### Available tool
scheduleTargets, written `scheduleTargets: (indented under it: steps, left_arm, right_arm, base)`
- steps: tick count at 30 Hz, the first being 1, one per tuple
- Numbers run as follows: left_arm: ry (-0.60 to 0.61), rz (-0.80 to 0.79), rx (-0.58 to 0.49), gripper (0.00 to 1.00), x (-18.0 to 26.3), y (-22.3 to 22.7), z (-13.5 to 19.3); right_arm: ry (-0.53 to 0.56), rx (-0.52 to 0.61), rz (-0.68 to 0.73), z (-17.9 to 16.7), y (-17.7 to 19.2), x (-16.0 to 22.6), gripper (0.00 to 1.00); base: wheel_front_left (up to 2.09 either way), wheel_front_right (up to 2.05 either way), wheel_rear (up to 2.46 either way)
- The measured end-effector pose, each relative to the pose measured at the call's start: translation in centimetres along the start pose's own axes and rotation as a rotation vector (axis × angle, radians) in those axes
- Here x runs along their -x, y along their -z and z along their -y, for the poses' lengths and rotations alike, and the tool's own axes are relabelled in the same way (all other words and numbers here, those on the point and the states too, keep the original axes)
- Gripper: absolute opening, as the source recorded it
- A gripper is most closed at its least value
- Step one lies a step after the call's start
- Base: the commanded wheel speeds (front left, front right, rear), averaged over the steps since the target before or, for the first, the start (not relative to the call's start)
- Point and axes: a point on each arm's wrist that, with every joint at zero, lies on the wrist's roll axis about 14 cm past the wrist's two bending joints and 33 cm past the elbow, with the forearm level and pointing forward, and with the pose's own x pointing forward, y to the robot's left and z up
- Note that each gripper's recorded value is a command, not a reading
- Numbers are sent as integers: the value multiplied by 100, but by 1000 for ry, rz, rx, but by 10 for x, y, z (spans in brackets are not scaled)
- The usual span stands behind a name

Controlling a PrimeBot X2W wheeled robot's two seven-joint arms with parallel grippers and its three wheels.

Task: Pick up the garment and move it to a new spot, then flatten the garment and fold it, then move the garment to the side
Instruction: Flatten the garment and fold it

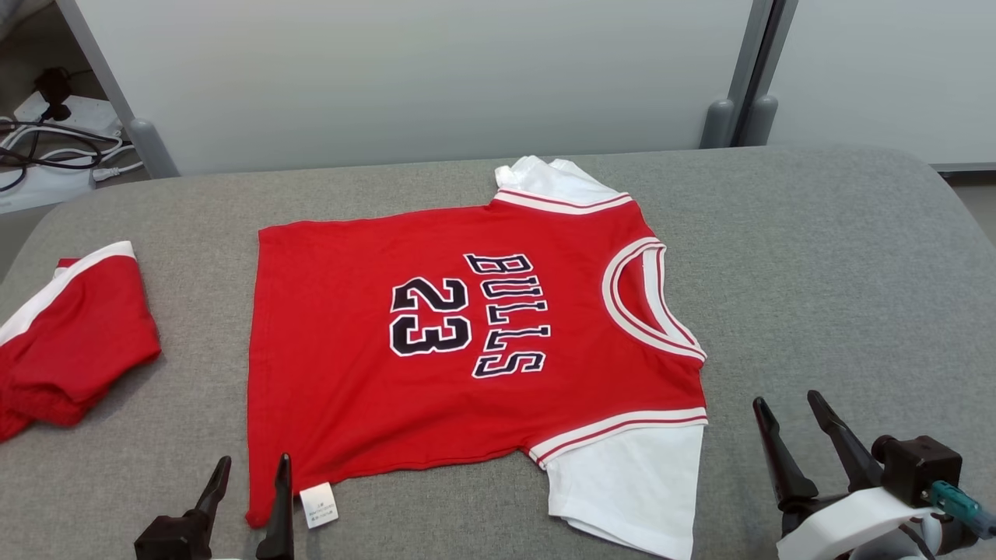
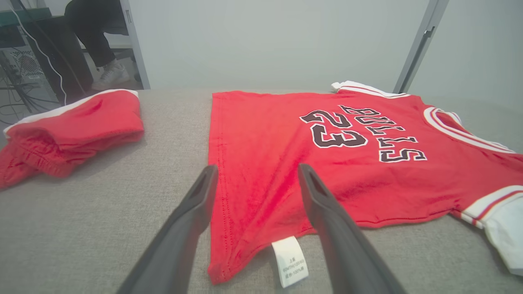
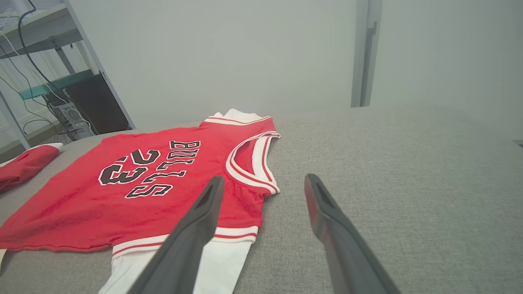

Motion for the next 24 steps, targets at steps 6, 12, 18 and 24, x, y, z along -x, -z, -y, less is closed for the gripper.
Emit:
scheduleTargets:
  steps: [6,12,18,24]
  left_arm:
    - [8,-20,-3,100,1,6,-1]
    - [12,-36,6,100,2,12,2]
    - [11,-38,3,100,2,12,0]
    - [22,-44,-9,100,2,14,2]
  right_arm:
    - [-10,2,-8,-4,3,0,100]
    - [-10,2,-17,-4,6,1,100]
    - [-13,2,-25,-5,8,1,100]
    - [-18,3,-32,-6,10,0,100]
  base:
    - [0,0,0]
    - [0,0,0]
    - [0,0,0]
    - [0,0,0]
